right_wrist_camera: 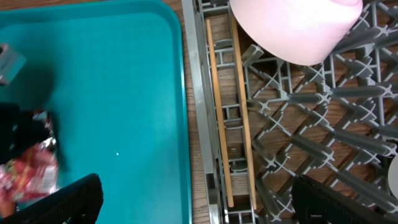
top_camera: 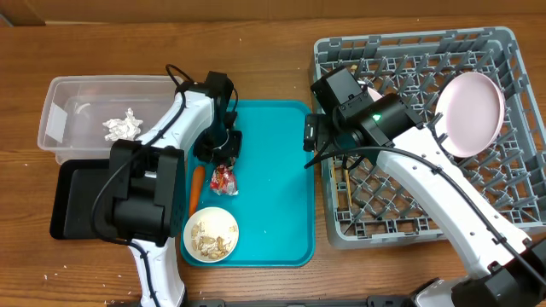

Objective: Sort waste into correct bins and load items into the dishwasher
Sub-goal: 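Carry the red wrapper left and drop it into the clear bin, then reach the left gripper to the food-scrap bowl and grasp its rim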

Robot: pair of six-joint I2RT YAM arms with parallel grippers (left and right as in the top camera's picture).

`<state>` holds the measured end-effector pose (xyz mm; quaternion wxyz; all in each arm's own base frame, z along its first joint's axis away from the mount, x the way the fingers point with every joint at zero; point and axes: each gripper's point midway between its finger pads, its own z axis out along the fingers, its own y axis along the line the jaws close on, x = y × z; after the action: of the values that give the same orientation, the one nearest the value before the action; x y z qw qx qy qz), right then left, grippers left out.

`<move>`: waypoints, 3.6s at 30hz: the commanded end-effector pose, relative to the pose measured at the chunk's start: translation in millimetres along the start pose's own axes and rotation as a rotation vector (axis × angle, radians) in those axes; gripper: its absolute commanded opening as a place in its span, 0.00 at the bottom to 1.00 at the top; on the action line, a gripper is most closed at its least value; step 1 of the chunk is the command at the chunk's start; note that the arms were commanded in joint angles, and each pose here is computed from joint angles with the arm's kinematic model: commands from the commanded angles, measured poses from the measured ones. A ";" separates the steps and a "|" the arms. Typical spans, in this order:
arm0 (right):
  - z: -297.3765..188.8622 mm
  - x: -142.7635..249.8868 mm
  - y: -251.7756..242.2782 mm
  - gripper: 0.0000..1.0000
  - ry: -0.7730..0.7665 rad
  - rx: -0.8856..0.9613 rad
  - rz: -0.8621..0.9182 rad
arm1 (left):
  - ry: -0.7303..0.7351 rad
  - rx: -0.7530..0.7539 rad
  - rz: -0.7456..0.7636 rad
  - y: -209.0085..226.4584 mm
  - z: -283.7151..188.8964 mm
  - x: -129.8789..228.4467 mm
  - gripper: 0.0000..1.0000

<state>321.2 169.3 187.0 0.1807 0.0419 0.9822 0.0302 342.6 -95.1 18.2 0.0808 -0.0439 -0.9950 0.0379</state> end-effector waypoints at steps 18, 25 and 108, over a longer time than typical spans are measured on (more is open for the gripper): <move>-1.2 -7.8 2.9 1.00 -0.030 -0.013 0.012 | -0.382 -0.188 -0.506 176.2 -151.8 -33.5 0.56; -1.2 -6.7 2.0 1.00 -0.025 -0.009 0.011 | -0.414 -0.016 -0.380 142.0 -181.9 -26.5 0.61; 8.2 -37.6 -99.8 1.00 0.070 -0.030 0.415 | 0.044 -0.144 0.127 -77.6 -30.5 158.7 0.86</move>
<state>354.2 56.0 183.4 0.1528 0.2445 0.9565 0.0453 200.8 -155.3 88.5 0.0852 -0.1249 -0.9885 -0.0024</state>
